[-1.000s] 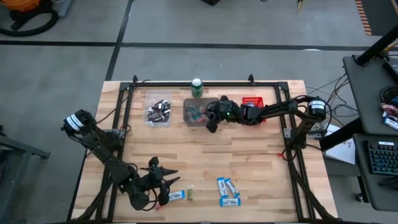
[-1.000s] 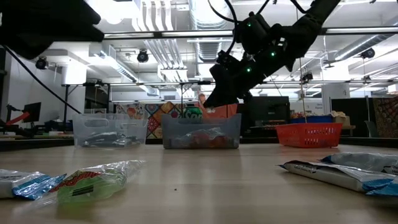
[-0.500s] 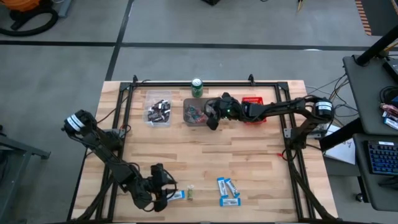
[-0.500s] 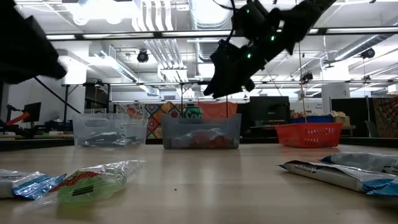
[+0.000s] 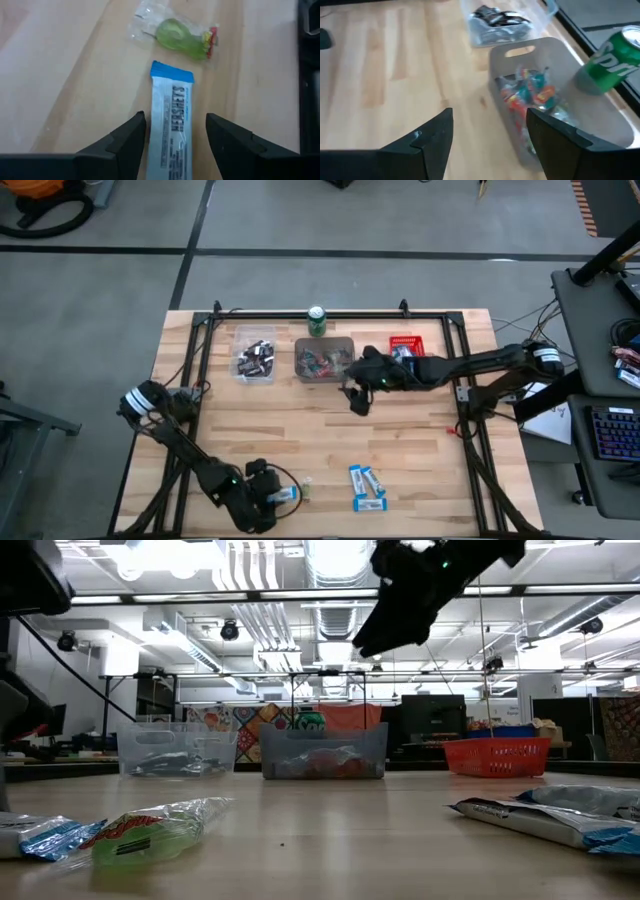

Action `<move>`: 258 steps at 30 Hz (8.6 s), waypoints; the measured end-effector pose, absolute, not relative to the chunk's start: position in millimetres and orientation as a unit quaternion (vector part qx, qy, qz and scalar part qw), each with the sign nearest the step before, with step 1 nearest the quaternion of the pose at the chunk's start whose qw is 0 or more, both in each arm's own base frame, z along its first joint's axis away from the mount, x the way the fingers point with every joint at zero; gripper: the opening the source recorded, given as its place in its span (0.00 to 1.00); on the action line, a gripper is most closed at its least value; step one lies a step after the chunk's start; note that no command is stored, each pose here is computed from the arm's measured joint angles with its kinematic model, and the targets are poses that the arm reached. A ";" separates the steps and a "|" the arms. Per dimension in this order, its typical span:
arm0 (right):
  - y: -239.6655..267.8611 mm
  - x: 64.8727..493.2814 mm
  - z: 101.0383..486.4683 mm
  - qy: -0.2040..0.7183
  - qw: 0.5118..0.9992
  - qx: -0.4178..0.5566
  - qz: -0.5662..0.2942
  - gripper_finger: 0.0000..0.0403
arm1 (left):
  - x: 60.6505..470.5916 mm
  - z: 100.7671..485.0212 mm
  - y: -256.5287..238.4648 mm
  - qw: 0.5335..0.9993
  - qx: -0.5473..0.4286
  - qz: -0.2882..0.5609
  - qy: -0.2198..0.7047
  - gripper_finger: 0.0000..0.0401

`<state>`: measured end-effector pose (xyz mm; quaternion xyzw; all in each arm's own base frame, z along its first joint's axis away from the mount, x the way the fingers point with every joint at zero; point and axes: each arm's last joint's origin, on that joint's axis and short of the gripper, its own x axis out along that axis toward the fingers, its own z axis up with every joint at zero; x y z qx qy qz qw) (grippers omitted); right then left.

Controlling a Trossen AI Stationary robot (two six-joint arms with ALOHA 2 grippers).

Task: Organize candy in baskets
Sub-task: Put the white chocolate bar into the red bin, then put the orange gummy into the black bin

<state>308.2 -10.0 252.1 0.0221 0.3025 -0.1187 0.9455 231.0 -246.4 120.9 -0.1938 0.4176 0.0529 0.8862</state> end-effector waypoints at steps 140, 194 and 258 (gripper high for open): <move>-60.2 187.9 220.5 0.428 0.758 0.108 -0.481 0.06 | 271.7 209.0 -152.2 0.888 0.006 0.150 0.434 0.42; 28.3 204.6 255.4 0.327 0.942 0.080 -0.011 0.24 | 213.9 201.3 -246.6 0.837 -0.189 0.083 0.506 0.42; 59.2 226.0 222.1 0.393 0.913 0.100 0.042 0.23 | 205.0 173.7 -269.9 0.891 -0.127 0.119 0.420 0.00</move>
